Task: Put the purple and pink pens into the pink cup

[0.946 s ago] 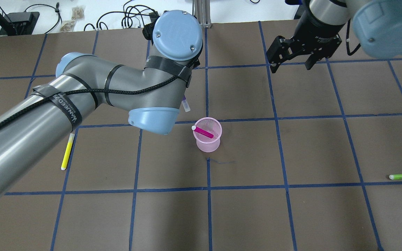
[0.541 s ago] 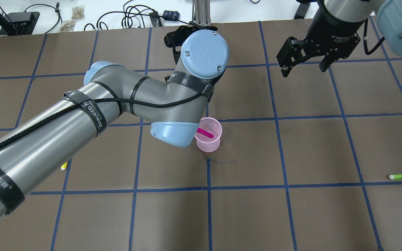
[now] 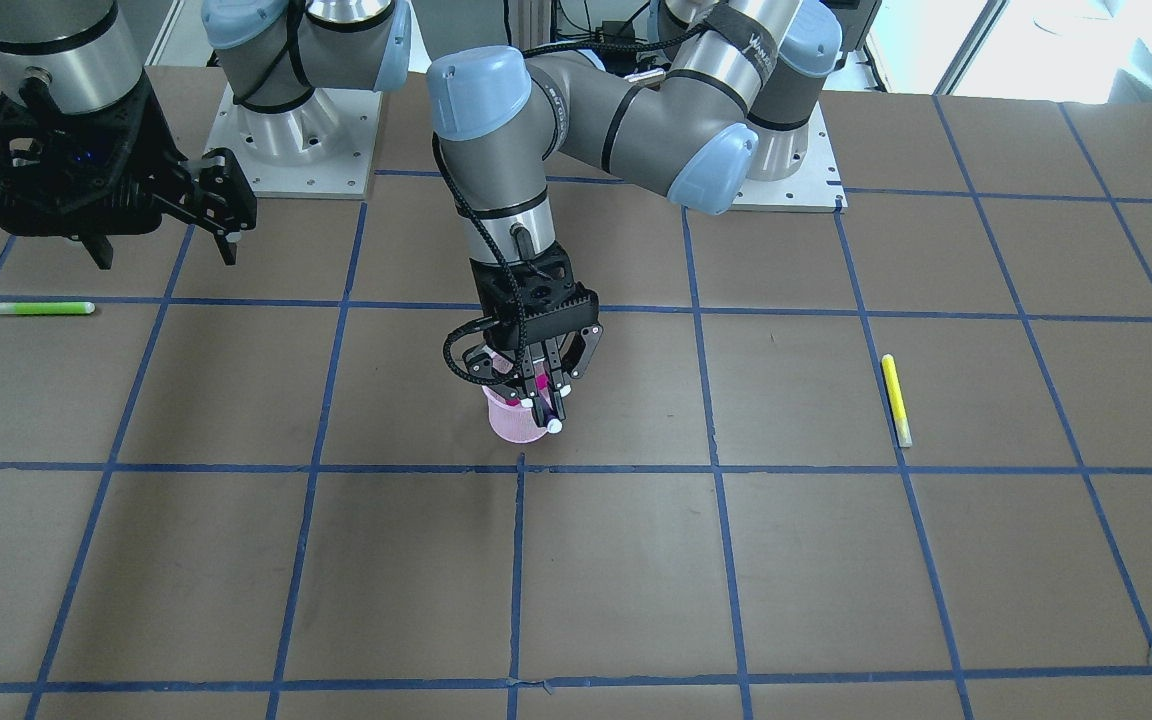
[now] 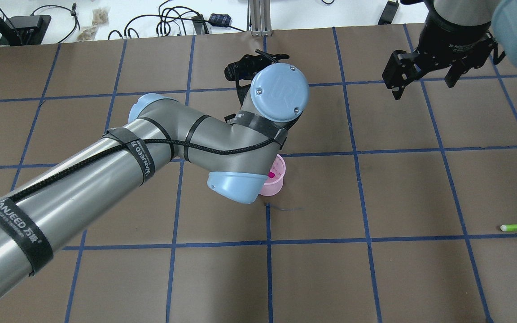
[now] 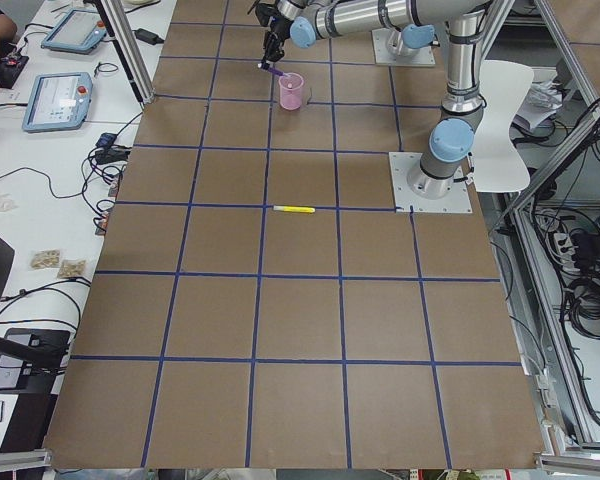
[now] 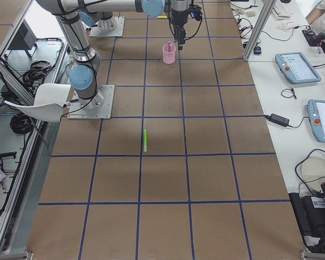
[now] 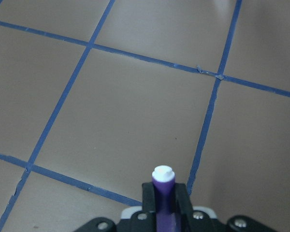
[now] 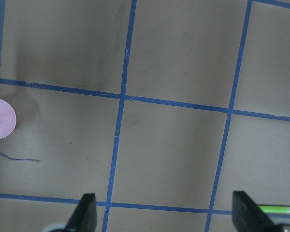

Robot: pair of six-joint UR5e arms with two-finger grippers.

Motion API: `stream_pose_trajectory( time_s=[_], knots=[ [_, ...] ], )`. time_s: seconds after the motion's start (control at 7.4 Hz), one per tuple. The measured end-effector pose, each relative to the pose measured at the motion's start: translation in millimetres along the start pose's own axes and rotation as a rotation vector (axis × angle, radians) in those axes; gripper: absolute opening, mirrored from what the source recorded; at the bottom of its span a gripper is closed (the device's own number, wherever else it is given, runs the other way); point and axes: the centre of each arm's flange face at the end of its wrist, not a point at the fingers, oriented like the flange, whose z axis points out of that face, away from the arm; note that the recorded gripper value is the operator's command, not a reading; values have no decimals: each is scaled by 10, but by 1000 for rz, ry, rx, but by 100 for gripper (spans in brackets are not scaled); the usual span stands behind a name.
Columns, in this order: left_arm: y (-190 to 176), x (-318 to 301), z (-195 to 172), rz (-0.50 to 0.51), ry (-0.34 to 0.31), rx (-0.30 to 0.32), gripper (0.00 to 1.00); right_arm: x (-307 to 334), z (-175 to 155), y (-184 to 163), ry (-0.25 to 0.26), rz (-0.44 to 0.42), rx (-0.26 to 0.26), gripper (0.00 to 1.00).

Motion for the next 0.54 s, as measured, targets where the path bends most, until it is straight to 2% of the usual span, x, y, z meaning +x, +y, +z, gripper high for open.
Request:
stream_pose_trajectory(
  time_s=[0.27,0.54],
  knots=[
    [115,44,21,-46,-2,-8,0,-25,-1,-4,-22,0,5,100],
    [239,29,102,-60,-24,-16,0,-77,15,-29,-81,6,15,100]
  ],
)
